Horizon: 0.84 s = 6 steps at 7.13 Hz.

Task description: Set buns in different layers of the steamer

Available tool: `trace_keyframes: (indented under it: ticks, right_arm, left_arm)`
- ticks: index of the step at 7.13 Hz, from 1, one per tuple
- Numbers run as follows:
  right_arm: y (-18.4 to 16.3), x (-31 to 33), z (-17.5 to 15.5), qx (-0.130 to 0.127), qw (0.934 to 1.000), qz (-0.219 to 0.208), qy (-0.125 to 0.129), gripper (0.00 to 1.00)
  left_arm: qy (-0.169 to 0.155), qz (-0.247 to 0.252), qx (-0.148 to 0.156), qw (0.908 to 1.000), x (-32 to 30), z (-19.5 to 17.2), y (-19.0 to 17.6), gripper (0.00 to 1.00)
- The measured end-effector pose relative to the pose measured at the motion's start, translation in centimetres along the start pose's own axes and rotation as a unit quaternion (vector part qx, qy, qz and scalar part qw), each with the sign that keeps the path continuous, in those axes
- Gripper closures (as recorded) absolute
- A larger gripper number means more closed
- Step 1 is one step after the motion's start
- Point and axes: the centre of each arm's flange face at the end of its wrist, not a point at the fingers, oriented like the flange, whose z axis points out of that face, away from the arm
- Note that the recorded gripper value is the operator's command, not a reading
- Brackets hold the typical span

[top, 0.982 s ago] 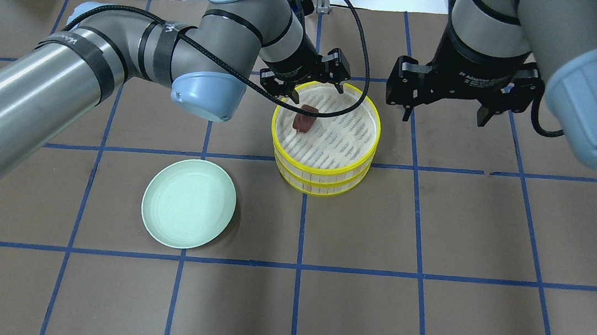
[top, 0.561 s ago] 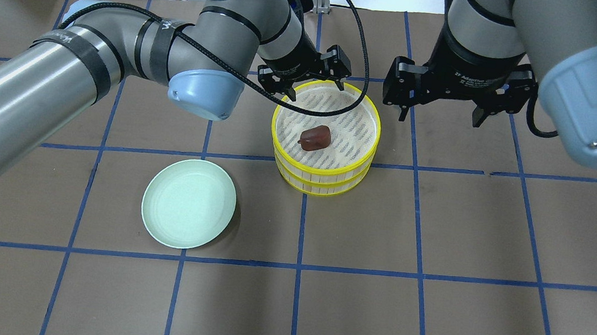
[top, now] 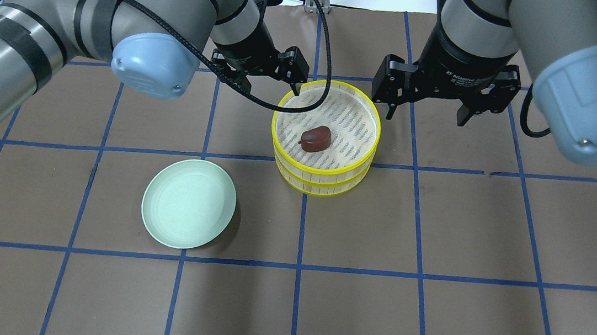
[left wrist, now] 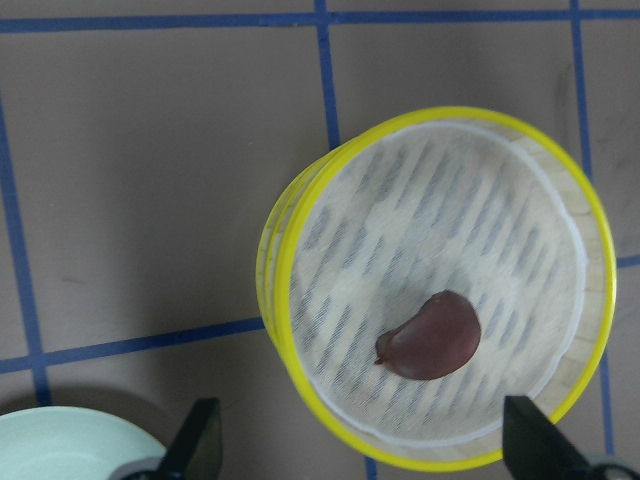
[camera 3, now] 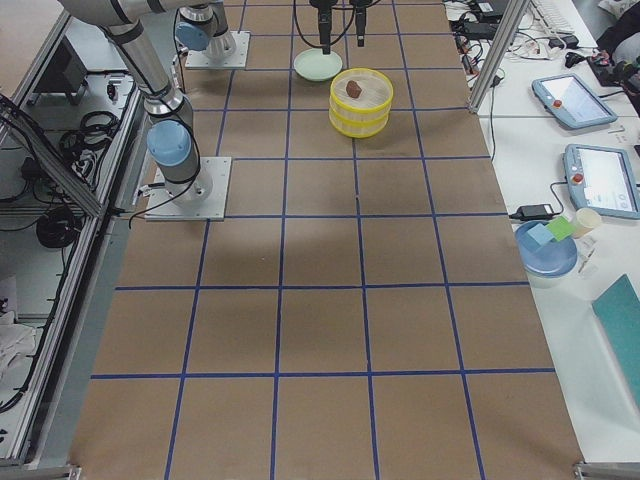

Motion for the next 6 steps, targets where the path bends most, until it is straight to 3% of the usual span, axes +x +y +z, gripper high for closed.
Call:
trace_keyframes:
  ticks: [2, 6]
  right_arm:
    - [-0.5, 0.7, -0.2, 0.004, 1.0, -0.001, -0.002, 0.0]
    - [-1.5, 4.1, -0.6, 0.005, 0.9999, 0.011, 0.003, 0.0]
  left_arm:
    - [-0.061, 0.01, -0.023, 0.9978, -4.1, -3.7, 1.7, 0.0]
    - [-0.082, -0.014, -0.046, 0.9954, -11.8, -10.1, 5.4, 0.0]
